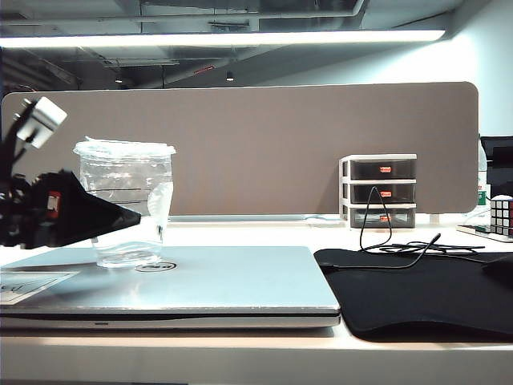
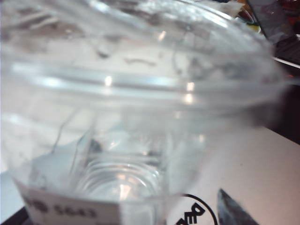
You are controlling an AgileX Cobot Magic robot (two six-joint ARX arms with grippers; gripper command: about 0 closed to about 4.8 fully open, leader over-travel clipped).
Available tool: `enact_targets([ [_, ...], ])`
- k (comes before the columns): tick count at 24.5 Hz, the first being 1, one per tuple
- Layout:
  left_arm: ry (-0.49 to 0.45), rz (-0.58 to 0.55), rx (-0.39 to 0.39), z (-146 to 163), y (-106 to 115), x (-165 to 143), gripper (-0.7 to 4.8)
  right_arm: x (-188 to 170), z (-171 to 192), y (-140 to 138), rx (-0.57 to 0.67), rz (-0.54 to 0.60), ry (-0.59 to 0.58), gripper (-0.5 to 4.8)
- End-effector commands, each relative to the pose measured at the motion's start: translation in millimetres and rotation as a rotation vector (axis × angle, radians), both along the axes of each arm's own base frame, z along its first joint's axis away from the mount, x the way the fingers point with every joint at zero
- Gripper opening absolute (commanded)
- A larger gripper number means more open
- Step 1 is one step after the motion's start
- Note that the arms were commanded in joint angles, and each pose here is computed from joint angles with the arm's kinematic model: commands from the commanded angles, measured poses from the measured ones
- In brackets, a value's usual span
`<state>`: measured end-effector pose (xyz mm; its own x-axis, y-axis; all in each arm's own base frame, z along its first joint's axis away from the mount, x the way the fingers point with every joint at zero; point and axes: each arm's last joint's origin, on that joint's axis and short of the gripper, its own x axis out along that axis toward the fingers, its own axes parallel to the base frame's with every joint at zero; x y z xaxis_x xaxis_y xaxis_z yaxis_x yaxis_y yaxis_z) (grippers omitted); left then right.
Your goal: Pick up the coffee cup and place it over the laptop.
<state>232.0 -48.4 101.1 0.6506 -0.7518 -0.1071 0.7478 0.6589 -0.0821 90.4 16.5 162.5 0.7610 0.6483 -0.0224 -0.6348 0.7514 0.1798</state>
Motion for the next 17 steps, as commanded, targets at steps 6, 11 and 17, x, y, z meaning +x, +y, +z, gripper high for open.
enact_targets([
  [6, -0.120, 0.106, 0.012, 23, 7, -27, 4.79, 0, -1, 1, -0.002, 0.024, -0.009, -0.06],
  [11, -0.118, 0.180, -0.008, 25, 12, -63, 4.79, 0, -1, 1, -0.002, 0.024, -0.010, -0.06],
  [17, -0.112, 0.199, -0.125, 40, 13, -66, 3.89, 1, -1, -1, -0.004, -0.027, -0.010, -0.06],
])
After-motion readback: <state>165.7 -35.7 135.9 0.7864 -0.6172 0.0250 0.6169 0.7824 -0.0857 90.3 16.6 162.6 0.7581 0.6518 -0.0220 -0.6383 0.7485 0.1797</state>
